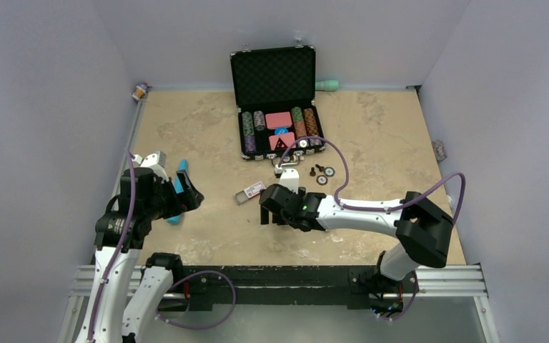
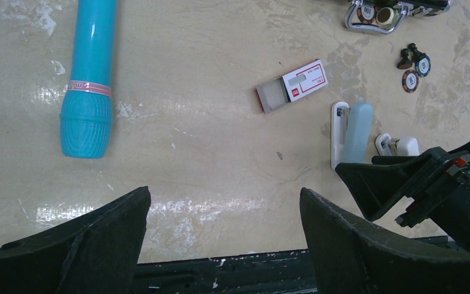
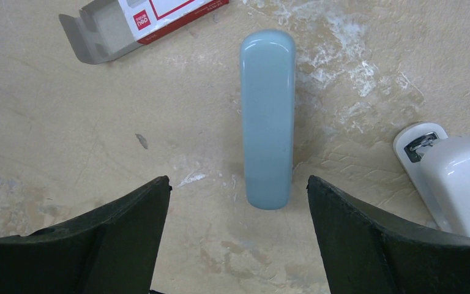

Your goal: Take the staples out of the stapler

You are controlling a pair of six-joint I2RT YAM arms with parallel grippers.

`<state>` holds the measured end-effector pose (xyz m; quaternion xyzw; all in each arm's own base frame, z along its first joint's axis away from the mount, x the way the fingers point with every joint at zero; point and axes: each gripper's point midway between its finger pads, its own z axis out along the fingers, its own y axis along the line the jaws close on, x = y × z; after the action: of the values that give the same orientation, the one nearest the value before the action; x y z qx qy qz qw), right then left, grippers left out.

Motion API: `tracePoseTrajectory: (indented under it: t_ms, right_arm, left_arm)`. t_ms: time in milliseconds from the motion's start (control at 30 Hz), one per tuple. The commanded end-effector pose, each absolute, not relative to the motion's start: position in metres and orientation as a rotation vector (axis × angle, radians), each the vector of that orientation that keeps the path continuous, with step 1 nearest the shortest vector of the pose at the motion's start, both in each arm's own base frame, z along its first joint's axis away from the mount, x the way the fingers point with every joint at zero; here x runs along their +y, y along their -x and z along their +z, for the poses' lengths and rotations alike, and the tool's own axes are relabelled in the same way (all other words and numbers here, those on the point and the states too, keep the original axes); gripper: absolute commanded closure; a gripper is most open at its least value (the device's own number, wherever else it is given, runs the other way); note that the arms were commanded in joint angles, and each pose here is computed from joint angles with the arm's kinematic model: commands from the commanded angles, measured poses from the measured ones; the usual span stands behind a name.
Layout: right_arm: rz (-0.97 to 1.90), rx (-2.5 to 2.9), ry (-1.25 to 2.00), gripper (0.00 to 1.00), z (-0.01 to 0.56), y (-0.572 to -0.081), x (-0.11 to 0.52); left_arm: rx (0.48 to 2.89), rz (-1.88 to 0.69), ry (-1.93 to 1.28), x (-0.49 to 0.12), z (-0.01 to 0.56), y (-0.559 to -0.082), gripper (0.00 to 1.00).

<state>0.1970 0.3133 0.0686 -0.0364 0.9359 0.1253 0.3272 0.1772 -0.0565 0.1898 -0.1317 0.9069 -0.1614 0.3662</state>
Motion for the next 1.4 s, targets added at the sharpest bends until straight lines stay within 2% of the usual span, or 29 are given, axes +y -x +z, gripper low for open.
tracePoseTrajectory:
  t_ms: [0,333,533,767,967,1067,1167,1233,1333,1367]
  right_arm:
    - [0.304,2.402,0.094,0.15,0.070,-0.210,0.318]
    - [0.241,2.392,0.083,0.19,0.061,-0.222,0.316]
    - [0.214,2.389,0.082,0.28,0.058,-0.227,0.314]
    - [0.167,2.418,0.102,0.30,0.044,-0.224,0.309]
    - [0.154,2.435,0.121,0.36,0.032,-0.222,0.309]
    - [0.124,2.450,0.130,0.44,0.025,-0.221,0.307]
    - [0.091,2.465,0.141,0.68,0.020,-0.219,0.303]
    - [0.068,2.476,0.159,0.79,0.016,-0.218,0.301]
    - [0.042,2.491,0.185,0.82,0.013,-0.216,0.299]
    - [0.045,2.496,0.192,0.86,0.012,-0.216,0.299]
  left_arm:
    - [2.295,-0.415,0.333,-0.057,0.197,-0.184,0.06]
    - [2.289,-0.420,0.326,-0.057,0.198,-0.184,0.06]
    - [2.287,-0.420,0.325,-0.057,0.198,-0.184,0.06]
    - [2.286,-0.421,0.323,-0.057,0.199,-0.183,0.06]
    - [2.285,-0.425,0.321,-0.058,0.199,-0.184,0.06]
    - [2.284,-0.424,0.321,-0.058,0.199,-0.183,0.06]
    - [2.283,-0.423,0.322,-0.057,0.199,-0.183,0.06]
    - [2.282,-0.423,0.323,-0.057,0.199,-0.183,0.06]
    - [2.285,-0.424,0.322,-0.057,0.199,-0.184,0.06]
    - [2.285,-0.424,0.323,-0.057,0.199,-0.184,0.06]
